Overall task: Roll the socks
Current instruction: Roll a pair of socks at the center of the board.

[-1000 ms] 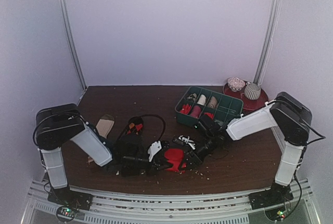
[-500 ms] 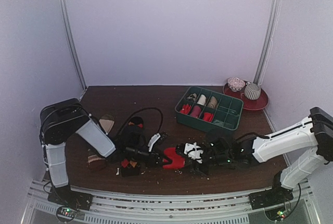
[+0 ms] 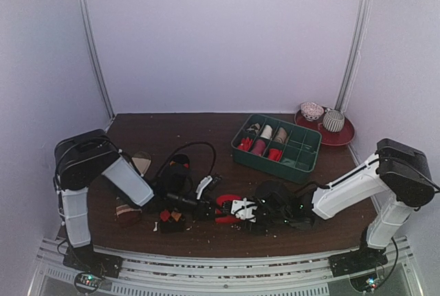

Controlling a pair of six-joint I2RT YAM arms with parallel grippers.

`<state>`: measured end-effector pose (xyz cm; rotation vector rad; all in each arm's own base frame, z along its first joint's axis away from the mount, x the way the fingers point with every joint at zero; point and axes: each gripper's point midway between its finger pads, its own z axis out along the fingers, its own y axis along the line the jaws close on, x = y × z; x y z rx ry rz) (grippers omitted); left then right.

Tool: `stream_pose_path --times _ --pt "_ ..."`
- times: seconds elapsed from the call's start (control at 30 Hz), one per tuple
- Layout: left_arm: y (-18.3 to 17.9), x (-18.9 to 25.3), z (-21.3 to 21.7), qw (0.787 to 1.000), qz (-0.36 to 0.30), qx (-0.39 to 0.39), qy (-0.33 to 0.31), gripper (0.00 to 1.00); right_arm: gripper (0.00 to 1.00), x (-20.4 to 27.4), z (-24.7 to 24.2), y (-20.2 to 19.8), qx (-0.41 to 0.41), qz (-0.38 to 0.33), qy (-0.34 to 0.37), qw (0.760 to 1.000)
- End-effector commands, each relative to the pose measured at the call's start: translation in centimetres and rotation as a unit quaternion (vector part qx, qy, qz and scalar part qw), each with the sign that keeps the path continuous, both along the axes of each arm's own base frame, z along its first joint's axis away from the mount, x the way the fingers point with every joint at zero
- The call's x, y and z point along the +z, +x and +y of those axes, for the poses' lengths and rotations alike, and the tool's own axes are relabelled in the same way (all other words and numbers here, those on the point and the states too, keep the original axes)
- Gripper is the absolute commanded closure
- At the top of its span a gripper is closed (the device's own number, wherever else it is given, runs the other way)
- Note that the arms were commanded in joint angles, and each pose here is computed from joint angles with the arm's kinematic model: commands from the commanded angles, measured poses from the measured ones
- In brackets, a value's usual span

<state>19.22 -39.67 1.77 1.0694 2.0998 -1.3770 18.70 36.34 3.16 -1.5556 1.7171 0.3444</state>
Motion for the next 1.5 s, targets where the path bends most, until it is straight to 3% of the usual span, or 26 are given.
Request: stream_pose_path --times 0.0,0.07,0.13,0.27,0.47,0.63,0.97,1.3,1.37,1.47 --pt "-5.8 -9.8 6.5 0.972 0.145 -0.003 0.187 1.0 0.69 -1.5 0.4 0.4 -0.01 0.004 -0.016 1.0" --pt "-5.7 -8.8 6.1 0.977 0.134 -0.009 0.164 1.0 0.8 -2.7 0.1 0.2 -0.019 0.027 -0.037 0.999" --pt "-5.2 -7.6 5.5 0.984 0.11 -0.012 0.14 0.78 0.85 -3.4 -0.1 -0.2 -0.023 0.05 -0.044 0.997" --pt "-3.0 -3.8 4.8 0.996 0.004 0.005 0.09 0.58 0.88 -4.0 -0.6 -1.6 -0.034 0.125 -0.055 0.99" --pt "0.1 4.3 4.4 0.978 -0.208 0.035 0.003 0.53 0.88 -3.2 -0.9 -4.7 -0.024 0.256 -0.081 0.963" --pt "-1.5 6.3 3.5 0.951 -0.309 0.006 -0.025 0.54 0.88 -2.6 -1.4 -5.6 -0.036 0.345 -0.111 0.931" --pt "-3.9 4.3 1.7 0.95 -0.308 -0.037 -0.041 0.54 0.87 -2.9 -2.1 -4.4 -0.072 0.414 -0.135 0.897" --pt "-3.2 1.2 1.2 0.953 -0.298 -0.042 0.021 0.58 0.87 -3.6 -1.9 -5.1 -0.068 0.447 -0.143 0.88" --pt "-3.1 0.5 1.3 0.954 -0.296 -0.041 0.036 0.61 0.87 -3.7 -1.9 -5.1 -0.069 0.449 -0.145 0.879" --pt "-2.9 -0.7 1.5 0.956 -0.284 -0.039 0.06 0.78 0.86 -3.7 -1.8 -5.2 -0.063 0.453 -0.145 0.877"
